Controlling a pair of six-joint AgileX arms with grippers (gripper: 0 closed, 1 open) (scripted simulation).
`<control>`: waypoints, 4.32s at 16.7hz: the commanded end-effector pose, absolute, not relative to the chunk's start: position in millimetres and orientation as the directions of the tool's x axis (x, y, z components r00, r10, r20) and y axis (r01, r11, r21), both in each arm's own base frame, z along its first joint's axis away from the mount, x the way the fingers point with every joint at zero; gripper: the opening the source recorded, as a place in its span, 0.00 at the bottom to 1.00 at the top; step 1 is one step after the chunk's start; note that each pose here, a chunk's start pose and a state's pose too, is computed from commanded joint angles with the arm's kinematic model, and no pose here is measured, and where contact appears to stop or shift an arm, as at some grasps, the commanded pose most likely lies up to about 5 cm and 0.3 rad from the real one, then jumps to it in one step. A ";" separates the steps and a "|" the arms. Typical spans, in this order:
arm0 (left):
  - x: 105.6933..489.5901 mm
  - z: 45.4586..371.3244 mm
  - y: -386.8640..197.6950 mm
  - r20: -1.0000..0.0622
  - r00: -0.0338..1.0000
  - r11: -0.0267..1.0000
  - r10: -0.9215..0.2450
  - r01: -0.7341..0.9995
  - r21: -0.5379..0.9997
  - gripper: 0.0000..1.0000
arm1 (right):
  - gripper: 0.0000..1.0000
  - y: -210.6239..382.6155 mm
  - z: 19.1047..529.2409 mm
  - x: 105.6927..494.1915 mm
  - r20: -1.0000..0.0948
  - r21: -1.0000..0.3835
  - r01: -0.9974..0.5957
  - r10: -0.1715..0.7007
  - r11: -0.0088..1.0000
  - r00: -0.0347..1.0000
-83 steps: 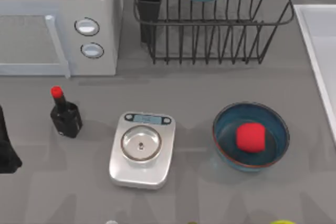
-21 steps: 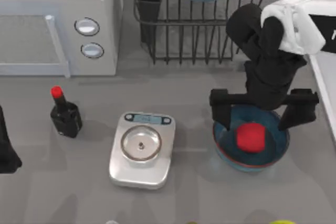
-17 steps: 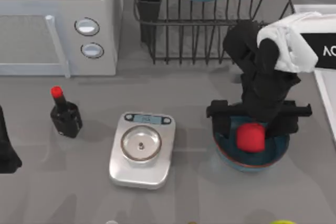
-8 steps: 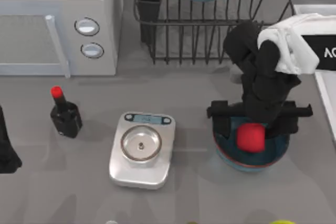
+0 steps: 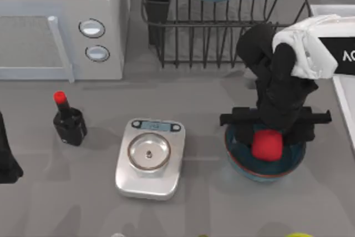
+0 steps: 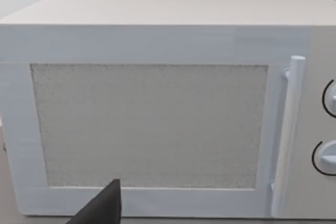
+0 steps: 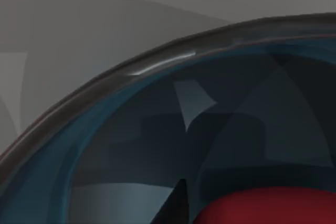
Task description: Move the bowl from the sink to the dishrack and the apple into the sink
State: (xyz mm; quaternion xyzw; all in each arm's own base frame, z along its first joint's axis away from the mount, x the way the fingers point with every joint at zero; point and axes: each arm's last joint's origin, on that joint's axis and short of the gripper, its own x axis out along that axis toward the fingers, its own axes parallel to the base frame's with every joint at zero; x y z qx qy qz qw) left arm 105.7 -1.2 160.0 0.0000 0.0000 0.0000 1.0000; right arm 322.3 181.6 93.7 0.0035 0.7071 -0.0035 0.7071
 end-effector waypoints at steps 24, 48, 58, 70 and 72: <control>105.7 160.0 -1.2 0.000 1.000 1.000 0.000 0.000 0.000 1.00 | 0.00 182.0 226.3 320.2 -0.999 -0.001 0.003 -0.001 1.000 0.051; 105.7 160.0 -1.2 0.000 1.000 1.000 0.000 0.000 0.000 1.00 | 0.00 -80.5 152.2 306.2 -0.376 0.309 -0.076 0.195 0.948 0.906; 105.7 160.0 -1.2 0.000 1.000 1.000 0.000 0.000 0.000 1.00 | 0.00 -136.4 209.0 267.1 0.000 0.000 0.010 -0.010 1.000 1.000; 105.7 160.0 -1.2 0.000 1.000 1.000 0.000 0.000 0.000 1.00 | 0.00 -146.0 122.6 281.5 -0.005 0.005 0.006 -0.006 1.000 1.000; 105.7 160.0 -1.2 0.000 1.000 1.000 0.000 0.000 0.000 1.00 | 0.00 -144.2 99.3 278.4 0.003 0.000 0.007 -0.007 1.000 1.000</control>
